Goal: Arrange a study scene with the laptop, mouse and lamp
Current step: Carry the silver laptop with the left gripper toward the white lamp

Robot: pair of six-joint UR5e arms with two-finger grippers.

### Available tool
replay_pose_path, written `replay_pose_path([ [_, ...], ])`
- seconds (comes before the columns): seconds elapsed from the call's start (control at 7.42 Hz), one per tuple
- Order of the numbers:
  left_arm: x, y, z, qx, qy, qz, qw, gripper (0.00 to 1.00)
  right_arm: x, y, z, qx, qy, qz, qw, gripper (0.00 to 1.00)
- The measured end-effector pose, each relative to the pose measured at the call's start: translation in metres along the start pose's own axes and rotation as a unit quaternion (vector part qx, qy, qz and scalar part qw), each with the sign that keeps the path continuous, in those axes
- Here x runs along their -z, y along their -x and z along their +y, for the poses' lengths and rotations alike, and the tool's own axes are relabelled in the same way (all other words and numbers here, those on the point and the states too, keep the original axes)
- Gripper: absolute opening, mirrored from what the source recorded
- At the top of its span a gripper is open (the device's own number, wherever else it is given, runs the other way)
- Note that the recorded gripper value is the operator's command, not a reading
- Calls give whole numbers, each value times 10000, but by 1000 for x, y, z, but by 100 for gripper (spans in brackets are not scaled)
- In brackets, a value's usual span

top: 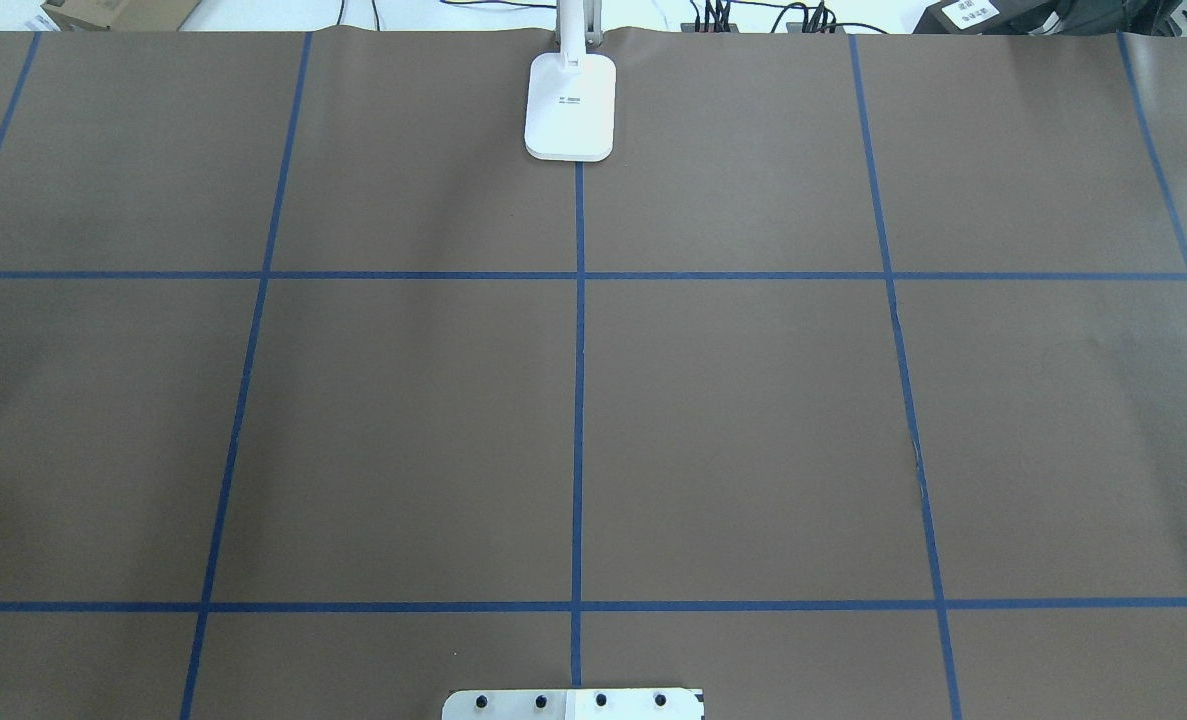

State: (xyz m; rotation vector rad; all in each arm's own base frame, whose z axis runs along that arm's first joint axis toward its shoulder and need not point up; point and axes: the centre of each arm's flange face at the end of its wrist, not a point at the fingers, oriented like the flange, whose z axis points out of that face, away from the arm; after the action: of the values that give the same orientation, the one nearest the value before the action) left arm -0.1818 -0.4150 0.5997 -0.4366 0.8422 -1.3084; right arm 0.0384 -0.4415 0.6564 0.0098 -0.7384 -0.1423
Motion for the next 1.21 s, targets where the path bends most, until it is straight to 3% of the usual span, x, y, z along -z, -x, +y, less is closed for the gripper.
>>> replay_pose_path([
  [0.4,9,-118,121,88,181,144,9997,0,-8,-4,1,-49,81,0,10000,100],
  [0.81,5,-226,283,384,584,148,9974,0,-15,-10,3,-104,157,-3,9998,100],
  [1.21,-18,-259,441,640,684,48,9956,0,-17,-12,4,-119,176,6,9998,100],
])
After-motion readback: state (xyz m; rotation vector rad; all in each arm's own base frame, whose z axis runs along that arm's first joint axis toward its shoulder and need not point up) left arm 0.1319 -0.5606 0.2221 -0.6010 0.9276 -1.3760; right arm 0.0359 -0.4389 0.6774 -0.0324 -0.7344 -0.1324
